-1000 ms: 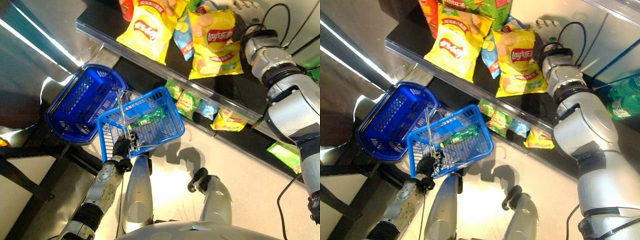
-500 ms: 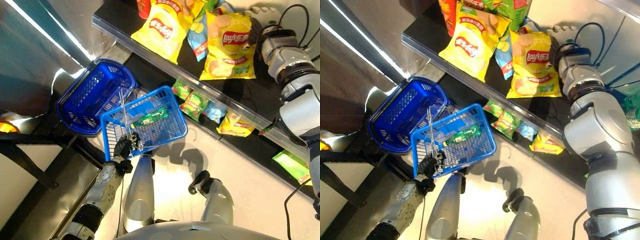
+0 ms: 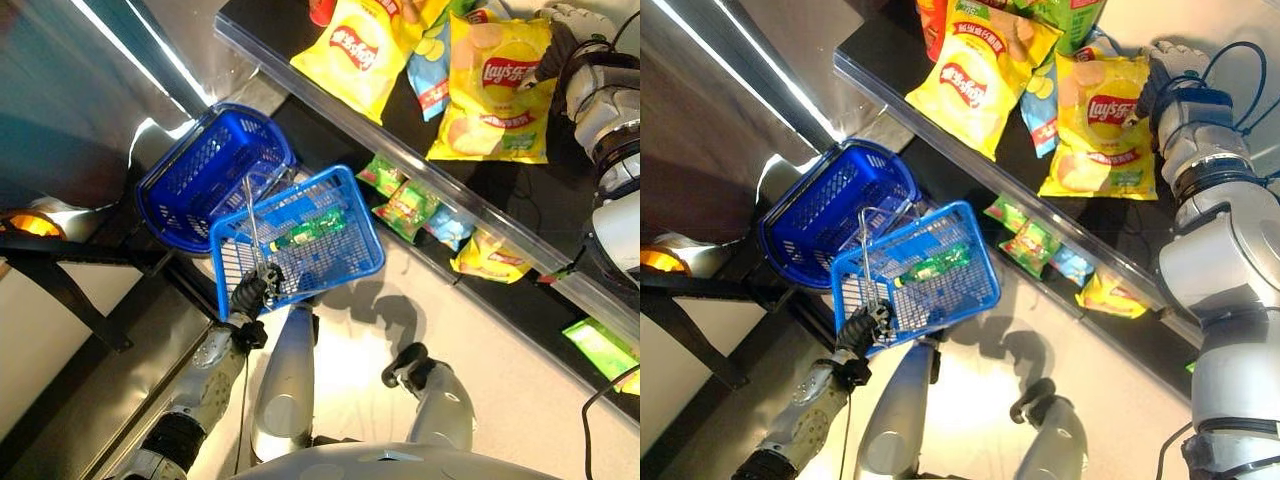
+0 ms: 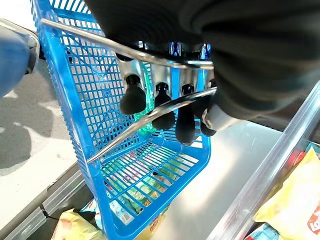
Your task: Pick up the snacks into the basket
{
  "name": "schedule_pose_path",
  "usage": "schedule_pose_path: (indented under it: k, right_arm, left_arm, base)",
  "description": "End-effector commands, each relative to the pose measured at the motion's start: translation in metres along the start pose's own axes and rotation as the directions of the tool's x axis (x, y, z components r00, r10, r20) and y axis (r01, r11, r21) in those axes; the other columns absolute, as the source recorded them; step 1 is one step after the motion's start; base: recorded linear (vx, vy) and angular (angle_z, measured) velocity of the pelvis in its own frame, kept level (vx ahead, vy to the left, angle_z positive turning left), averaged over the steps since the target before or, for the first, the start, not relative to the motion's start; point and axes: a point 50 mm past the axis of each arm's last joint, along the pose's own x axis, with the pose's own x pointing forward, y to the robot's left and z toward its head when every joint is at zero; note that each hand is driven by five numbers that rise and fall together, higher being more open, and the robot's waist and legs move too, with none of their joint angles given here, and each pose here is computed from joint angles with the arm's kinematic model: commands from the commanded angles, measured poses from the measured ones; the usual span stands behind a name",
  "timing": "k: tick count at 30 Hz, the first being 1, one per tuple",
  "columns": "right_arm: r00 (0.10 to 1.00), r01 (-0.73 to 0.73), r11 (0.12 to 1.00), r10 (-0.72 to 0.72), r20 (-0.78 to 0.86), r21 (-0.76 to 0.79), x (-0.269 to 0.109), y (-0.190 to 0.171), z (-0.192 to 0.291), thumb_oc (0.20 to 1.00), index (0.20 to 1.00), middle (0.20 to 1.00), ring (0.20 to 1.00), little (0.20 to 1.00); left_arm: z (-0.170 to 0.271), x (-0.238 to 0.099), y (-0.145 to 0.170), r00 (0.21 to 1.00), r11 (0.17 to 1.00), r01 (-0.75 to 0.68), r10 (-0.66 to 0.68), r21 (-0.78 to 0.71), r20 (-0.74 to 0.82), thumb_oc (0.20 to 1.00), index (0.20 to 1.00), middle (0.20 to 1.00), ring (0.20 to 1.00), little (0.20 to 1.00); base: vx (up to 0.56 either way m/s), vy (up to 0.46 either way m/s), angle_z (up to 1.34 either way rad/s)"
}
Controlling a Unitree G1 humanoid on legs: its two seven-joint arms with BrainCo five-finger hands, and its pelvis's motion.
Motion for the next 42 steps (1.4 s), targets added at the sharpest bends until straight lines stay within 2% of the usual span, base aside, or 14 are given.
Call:
schedule_pose_path:
  k: [1, 11, 12, 13, 14, 21, 36, 39, 42]
  right_arm:
    - [0.99, 0.139, 0.99, -0.139, 0.013, 0.04, 0.004, -0.051, -0.001, 1.0, 1.0, 1.0, 1.0, 1.0]
    - [0.996, 0.085, 0.996, -0.085, 0.011, -0.015, 0.003, -0.039, -0.002, 1.0, 1.0, 1.0, 1.0, 1.0]
    - [0.997, 0.076, 0.996, -0.076, 0.015, -0.047, 0.003, -0.038, -0.001, 0.931, 0.931, 0.931, 0.931, 0.931]
    - [0.997, 0.076, 0.996, -0.076, 0.016, -0.048, 0.003, -0.038, -0.001, 0.802, 0.802, 0.802, 0.802, 0.802]
    - [0.998, 0.063, 0.994, -0.061, 0.025, -0.085, 0.004, -0.034, 0.002, 0.2, 0.2, 0.2, 0.2, 0.2]
    - [0.998, 0.055, 0.989, -0.051, 0.033, -0.137, 0.004, -0.027, 0.006, 0.2, 0.2, 0.2, 0.2, 0.2]
    - [0.996, 0.086, 0.991, -0.082, 0.04, -0.102, 0.004, -0.025, 0.011, 0.2, 0.2, 0.2, 0.2, 0.2]
    - [0.995, 0.099, 0.992, -0.096, 0.039, -0.075, 0.004, -0.025, 0.012, 0.2, 0.2, 0.2, 0.2, 0.2]
    - [0.984, 0.158, 0.983, -0.164, 0.065, 0.099, 0.003, -0.029, 0.025, 0.2, 0.2, 0.2, 0.2, 0.2]
  left_arm:
    - [0.049, 0.0, -0.032, 0.952, 0.979, 0.201, -0.203, 0.033, 0.231, 0.2, 0.2, 0.2, 0.2, 0.2]
    - [0.051, -0.001, -0.042, 0.939, 0.967, 0.252, -0.253, 0.036, 0.231, 0.2, 0.2, 0.2, 0.2, 0.2]
    - [0.051, -0.001, -0.041, 0.94, 0.967, 0.252, -0.254, 0.038, 0.229, 0.2, 0.2, 0.2, 0.2, 0.2]
    - [0.051, -0.001, -0.041, 0.94, 0.967, 0.252, -0.254, 0.037, 0.229, 0.2, 0.2, 0.2, 0.2, 0.2]
    - [0.05, 0.0, -0.041, 0.941, 0.968, 0.25, -0.252, 0.036, 0.226, 0.2, 0.2, 0.2, 0.2, 0.2]
    - [0.051, 0.001, -0.04, 0.942, 0.968, 0.247, -0.25, 0.042, 0.223, 0.2, 0.2, 0.2, 0.2, 0.2]
    - [0.055, 0.003, -0.038, 0.942, 0.969, 0.238, -0.245, 0.059, 0.229, 0.2, 0.2, 0.2, 0.2, 0.2]
    - [0.056, 0.004, -0.039, 0.941, 0.97, 0.236, -0.244, 0.06, 0.233, 0.2, 0.2, 0.2, 0.2, 0.2]
    - [0.06, 0.007, -0.039, 0.938, 0.973, 0.223, -0.231, 0.06, 0.257, 0.2, 0.2, 0.2, 0.2, 0.2]
  base:
    - [0.0, -0.011, 0.05]
    - [0.0, -0.01, 0.04]
    - [0.0, 0.0, 0.0]
    - [0.0, 0.0, 0.0]
    - [0.0, 0.0, 0.0]
    - [0.0, 0.0, 0.0]
    - [0.0, 0.005, 0.0]
    - [0.0, 0.033, -0.03]
    - [0.0, 0.054, -0.06]
